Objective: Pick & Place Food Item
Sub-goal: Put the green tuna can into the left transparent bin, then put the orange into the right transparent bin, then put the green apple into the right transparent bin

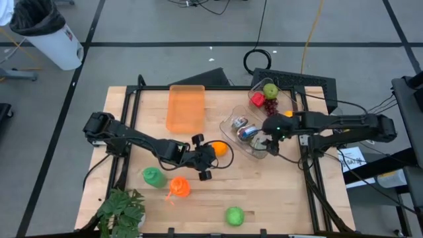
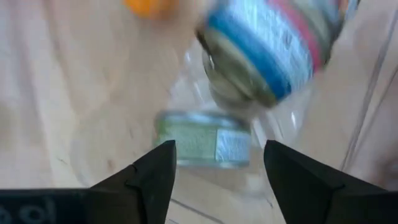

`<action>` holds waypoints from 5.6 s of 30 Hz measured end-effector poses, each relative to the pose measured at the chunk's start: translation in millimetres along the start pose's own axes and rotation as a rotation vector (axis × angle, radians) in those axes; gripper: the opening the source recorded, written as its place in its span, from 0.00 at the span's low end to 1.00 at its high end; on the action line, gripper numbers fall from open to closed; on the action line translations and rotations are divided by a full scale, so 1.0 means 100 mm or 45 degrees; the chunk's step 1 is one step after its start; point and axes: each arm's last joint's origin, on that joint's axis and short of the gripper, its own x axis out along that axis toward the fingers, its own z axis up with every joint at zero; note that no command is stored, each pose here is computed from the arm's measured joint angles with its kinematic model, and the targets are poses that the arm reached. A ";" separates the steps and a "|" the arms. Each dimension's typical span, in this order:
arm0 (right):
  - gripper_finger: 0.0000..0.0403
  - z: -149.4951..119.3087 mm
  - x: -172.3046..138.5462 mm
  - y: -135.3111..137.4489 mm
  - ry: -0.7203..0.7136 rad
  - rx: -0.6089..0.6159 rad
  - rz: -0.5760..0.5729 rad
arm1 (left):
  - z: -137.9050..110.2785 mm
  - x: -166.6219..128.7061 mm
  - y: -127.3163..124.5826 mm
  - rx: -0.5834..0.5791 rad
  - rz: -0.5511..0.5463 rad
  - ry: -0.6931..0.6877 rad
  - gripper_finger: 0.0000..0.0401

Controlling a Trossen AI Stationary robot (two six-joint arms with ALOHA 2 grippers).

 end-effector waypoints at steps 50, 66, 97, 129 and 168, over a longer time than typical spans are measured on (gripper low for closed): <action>0.52 -0.03 -0.31 1.21 -0.911 -0.699 -0.143 | -0.32 1.13 0.38 -0.175 -0.014 0.172 0.94; 0.50 -0.11 -0.20 1.20 -0.796 -0.534 0.091 | 0.02 0.62 0.37 -0.133 -0.130 -0.001 0.83; 0.88 0.01 0.36 1.51 -1.257 -1.173 -0.401 | 0.58 -0.23 0.10 -0.166 -0.560 -0.583 0.84; 0.78 0.11 0.16 1.35 -1.171 -0.616 -0.529 | 0.59 -1.11 0.53 0.060 -0.459 -0.597 0.97; 0.94 -0.41 0.21 -0.28 -1.099 -0.017 -0.552 | 0.08 -0.18 0.39 -0.203 -0.499 -0.400 0.97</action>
